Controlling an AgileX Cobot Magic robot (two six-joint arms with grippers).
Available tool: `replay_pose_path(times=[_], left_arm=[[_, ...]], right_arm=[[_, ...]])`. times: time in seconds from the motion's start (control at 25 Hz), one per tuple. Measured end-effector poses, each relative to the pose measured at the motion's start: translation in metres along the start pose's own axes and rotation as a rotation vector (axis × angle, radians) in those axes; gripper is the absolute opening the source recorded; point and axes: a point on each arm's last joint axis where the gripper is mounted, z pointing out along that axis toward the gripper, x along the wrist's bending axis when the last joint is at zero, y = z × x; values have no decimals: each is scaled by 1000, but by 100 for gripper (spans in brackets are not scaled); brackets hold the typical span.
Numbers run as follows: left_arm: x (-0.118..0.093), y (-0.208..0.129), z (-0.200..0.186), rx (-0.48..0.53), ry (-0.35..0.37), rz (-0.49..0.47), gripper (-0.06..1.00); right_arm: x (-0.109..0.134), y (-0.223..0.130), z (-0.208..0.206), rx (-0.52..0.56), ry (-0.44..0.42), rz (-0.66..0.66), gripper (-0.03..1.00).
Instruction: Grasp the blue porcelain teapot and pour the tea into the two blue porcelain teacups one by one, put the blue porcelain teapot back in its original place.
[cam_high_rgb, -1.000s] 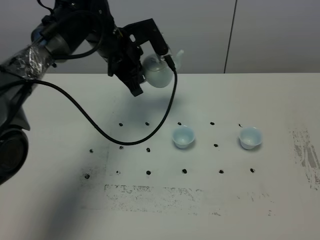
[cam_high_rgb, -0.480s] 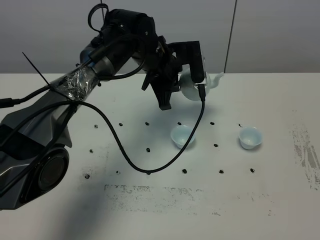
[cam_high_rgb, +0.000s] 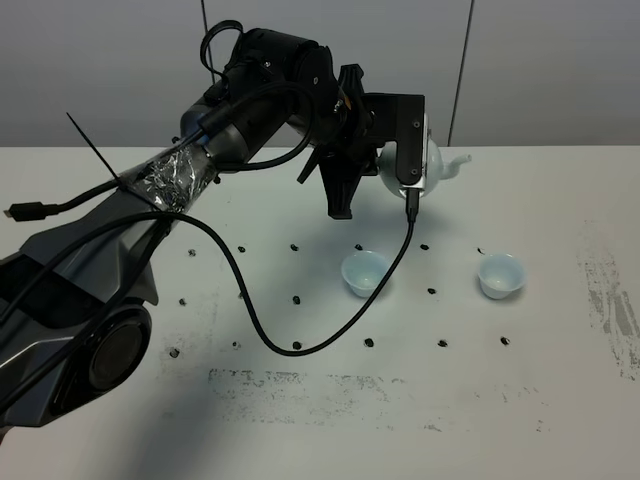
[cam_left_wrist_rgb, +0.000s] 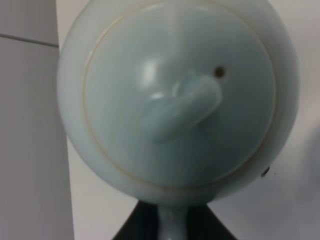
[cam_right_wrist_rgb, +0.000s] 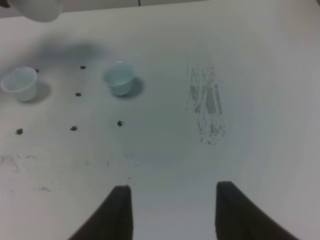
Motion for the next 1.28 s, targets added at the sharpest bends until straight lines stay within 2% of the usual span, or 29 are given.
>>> replay_pose_path(times=[0.16, 0.6, 0.88, 1.28], left_arm=[[0, 1, 0, 20, 8, 18, 8], [-5, 6, 10, 65, 23, 169, 8], [-11, 16, 29, 84, 87, 240, 8], [-24, 32, 47, 118, 113, 332, 8]], right_arm=[[0, 0, 0, 0, 0, 0, 37], [0, 0, 0, 0, 0, 1, 37], [0, 0, 0, 0, 1, 1, 37], [0, 0, 0, 0, 1, 1, 37]])
